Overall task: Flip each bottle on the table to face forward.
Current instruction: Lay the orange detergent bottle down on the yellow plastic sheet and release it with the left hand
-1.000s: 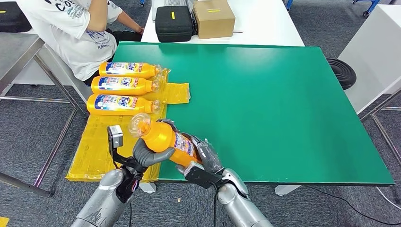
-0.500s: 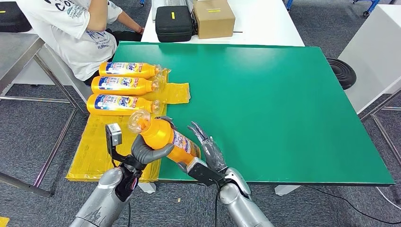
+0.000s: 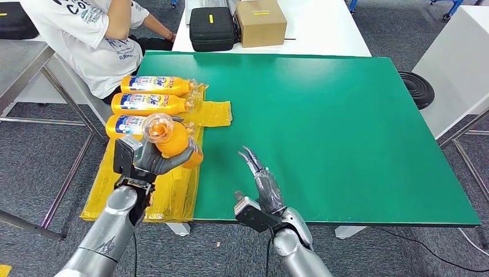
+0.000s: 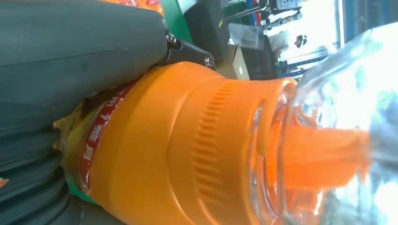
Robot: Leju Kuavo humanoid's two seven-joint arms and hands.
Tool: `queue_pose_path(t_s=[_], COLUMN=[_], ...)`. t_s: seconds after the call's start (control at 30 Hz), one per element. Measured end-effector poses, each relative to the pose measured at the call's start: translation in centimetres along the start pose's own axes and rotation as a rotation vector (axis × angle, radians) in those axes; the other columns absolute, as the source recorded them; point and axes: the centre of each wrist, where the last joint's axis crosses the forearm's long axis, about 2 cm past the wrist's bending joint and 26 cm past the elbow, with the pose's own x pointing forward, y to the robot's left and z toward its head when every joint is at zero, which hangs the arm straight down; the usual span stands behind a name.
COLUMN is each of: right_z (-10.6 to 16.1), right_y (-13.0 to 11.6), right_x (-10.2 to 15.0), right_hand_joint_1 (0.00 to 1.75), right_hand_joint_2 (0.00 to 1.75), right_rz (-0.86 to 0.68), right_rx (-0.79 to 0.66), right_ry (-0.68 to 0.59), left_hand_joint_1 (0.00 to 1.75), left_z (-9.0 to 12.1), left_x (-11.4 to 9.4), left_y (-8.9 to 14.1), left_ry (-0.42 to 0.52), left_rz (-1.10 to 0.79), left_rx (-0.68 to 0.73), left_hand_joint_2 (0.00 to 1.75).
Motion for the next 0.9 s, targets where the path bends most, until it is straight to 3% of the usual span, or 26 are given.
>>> queue_pose_path(t_s=[0.1, 0.2, 0.43, 0.73, 0.9], right_z=[0.2, 0.8, 1.8, 1.7, 2.3], right_y=[-0.4, -1.2, -4.3, -7.8, -8.8], right_x=[0.2, 0.5, 0.8, 1.0, 1.2], right_hand_joint_1=[0.0, 0.0, 0.0, 0.0, 0.0], right_hand_joint_2=[0.0, 0.0, 0.0, 0.0, 0.0], right_rz=[0.009, 0.013, -0.033, -0.041, -0.022], right_rx=[-0.025, -0.076, -0.249, -0.388, -0.437], right_ry=[-0.006, -0.005, -0.015, -0.036, -0.033], left_hand_joint_1=[1.75, 1.75, 1.75, 1.75, 1.75], left_z=[-0.4, -1.7, -4.0, -3.4, -2.7], left_x=[0.5, 1.8, 5.2, 6.0, 6.2], left_y=[1.5, 4.5, 11.3, 14.8, 16.2], left_ry=[-0.012, -0.024, 0.062, 0.279, 0.34], left_rz=[-0.221, -0.526, -1.068, -1.25, -1.309], left_rx=[0.067, 0.122, 0.036, -0.261, -0.398], left_hand_joint_2=[1.75, 1.75, 1.75, 1.75, 1.75])
